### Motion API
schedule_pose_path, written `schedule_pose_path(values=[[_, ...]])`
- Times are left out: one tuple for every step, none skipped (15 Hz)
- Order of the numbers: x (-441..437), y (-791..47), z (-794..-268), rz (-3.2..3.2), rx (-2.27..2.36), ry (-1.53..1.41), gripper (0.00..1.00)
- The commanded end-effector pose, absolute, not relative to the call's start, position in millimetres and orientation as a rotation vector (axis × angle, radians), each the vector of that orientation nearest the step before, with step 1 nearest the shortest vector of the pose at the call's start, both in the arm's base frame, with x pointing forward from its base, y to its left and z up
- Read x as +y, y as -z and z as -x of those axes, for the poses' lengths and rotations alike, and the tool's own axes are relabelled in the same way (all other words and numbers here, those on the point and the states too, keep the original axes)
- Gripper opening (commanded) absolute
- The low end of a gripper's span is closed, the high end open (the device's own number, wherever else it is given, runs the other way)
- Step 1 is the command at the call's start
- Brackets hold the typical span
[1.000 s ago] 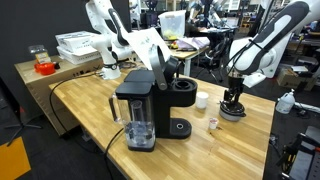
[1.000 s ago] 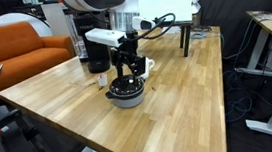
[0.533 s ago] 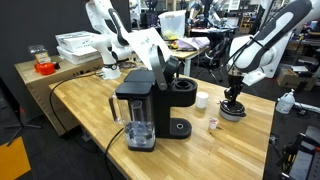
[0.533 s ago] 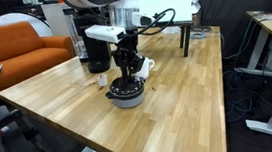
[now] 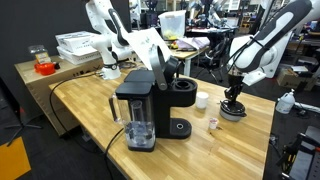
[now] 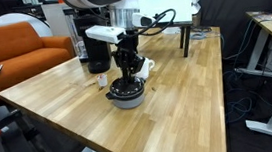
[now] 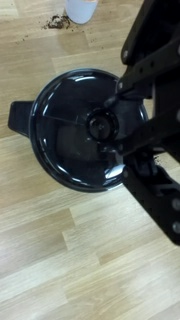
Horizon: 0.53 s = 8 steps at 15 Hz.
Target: Take the lid off the pot and put it on the table
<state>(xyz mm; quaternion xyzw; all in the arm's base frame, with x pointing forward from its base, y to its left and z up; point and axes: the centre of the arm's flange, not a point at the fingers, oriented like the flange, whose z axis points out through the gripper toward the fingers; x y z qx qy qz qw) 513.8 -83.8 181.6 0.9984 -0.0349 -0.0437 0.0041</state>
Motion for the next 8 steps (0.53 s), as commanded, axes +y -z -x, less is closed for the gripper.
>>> schedule_pose_path(values=[[-86.5, -185.9, -512.3, -3.115, -0.127, 0.17, 0.08], [-85.7, -187.9, -512.3, -3.115, -0.123, 0.166, 0.08], [-84.6, -189.8, -512.2, -3.113, -0.12, 0.161, 0.08], [-82.7, -192.1, -511.8, -3.112, -0.116, 0.155, 0.08], [-81.4, -193.8, -511.6, -3.11, -0.114, 0.154, 0.08], [-79.5, -196.6, -511.4, -3.11, -0.11, 0.149, 0.08], [-78.1, -199.0, -511.6, -3.107, -0.11, 0.146, 0.08], [-76.6, -202.7, -512.3, -3.105, -0.111, 0.142, 0.08]])
